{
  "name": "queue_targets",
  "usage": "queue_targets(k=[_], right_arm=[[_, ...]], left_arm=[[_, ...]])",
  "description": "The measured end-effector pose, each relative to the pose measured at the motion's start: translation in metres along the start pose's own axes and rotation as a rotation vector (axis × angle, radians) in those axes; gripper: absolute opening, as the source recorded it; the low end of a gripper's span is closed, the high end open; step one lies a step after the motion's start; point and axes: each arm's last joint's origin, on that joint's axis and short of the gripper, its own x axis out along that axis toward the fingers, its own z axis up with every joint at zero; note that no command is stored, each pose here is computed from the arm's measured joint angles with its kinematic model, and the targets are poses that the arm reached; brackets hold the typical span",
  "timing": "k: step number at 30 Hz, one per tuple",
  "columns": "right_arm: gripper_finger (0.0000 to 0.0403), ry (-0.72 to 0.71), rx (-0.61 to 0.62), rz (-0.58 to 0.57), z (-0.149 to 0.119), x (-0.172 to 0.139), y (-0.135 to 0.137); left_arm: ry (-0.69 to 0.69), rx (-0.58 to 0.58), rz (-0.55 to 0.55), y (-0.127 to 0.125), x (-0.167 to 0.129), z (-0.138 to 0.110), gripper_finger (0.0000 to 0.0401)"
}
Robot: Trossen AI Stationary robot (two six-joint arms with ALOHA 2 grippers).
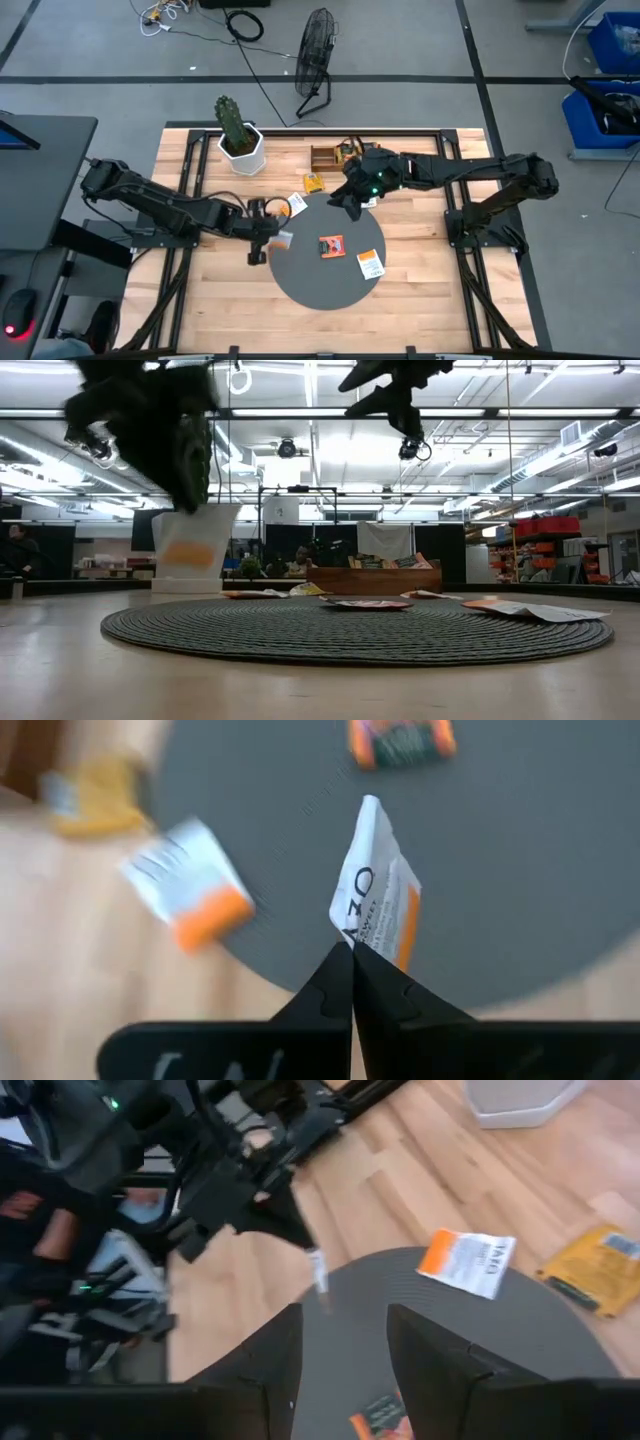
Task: Pick & Place Tea
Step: Put the white tea bag into the left section of the wooden organizer
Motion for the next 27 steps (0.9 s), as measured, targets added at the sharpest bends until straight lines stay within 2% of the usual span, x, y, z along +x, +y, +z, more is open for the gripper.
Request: queue_targets(k=[3,6,11,15,19,22,27], right_arm=[[0.0155,0.016,0.025,0.064,0.013,-0.007,-0.008],[0.0155,0.018,0.040,0.059,0.026,-0.017,-0.015],[0.0155,-0.006,-0.006,0.007,0.045,-0.034,-0.018],[0.0155,-0.026,-0.059,0.011,0.056,-0.045,-0.011],[0.0155,-0.016,-0.080,0.012,0.058,-0.050,-0.006],[0.0155,0.003,-0.092,-0.003,0.053,-0.054,-0.001],[0.0155,0.064,-0.127,-0.099,0.039,-0.053,0.006]], left_arm=[[-0.041,0.038,0.065,0.009,-0.010,0.017,0.0001],[-0.092,0.041,0.138,0.019,-0.018,0.032,0.0001],[-0.180,-0.044,0.278,0.043,-0.028,0.055,0.0001],[-0.299,-0.100,0.338,0.066,-0.028,0.071,0.0001],[-0.370,-0.118,0.383,0.094,-0.020,0.082,0.0001],[-0.361,-0.117,0.403,0.115,-0.009,0.083,0.0001],[-0.275,-0.066,0.401,0.139,0.021,0.081,0.0001]])
